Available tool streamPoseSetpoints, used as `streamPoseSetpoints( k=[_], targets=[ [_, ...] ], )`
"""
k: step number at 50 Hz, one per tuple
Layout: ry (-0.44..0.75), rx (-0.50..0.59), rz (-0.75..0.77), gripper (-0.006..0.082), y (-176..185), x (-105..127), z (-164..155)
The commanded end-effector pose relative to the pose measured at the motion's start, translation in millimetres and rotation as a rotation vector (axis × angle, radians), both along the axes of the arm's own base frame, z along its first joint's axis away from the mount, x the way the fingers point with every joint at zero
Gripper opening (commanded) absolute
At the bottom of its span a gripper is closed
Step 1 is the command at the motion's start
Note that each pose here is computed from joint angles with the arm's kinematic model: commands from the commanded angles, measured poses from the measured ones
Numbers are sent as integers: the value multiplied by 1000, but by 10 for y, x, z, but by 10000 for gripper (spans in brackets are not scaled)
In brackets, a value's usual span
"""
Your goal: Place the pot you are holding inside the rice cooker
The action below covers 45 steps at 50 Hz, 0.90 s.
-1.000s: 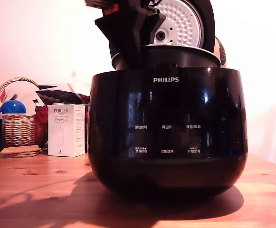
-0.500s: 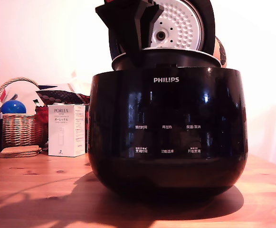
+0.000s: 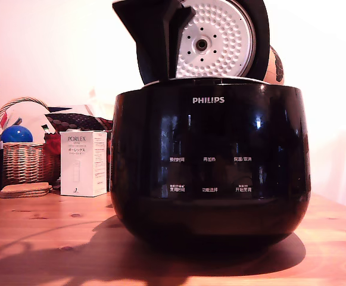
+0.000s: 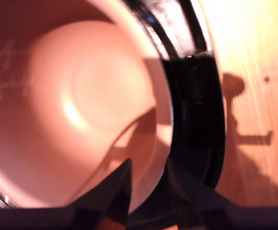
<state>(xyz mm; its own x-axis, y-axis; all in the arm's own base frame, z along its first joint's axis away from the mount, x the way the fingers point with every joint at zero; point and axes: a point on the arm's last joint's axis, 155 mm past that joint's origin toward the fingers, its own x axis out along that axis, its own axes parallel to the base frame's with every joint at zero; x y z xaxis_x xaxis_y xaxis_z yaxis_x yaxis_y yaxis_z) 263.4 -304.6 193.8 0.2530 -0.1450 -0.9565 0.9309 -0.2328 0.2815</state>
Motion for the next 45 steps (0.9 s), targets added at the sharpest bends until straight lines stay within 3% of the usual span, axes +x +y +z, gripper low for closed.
streamPoseSetpoints(
  k=[1, 18, 22, 33, 45],
  targets=[
    [-24, -27, 16, 208, -52, 39, 75],
    [-35, -56, 87, 198, -13, 46, 166],
    [-28, -76, 172, 189, 19, 80, 173],
    [-20, -112, 377, -25, 203, 273, 178],
    [-23, -182, 622, -24, 480, 515, 267]
  ],
)
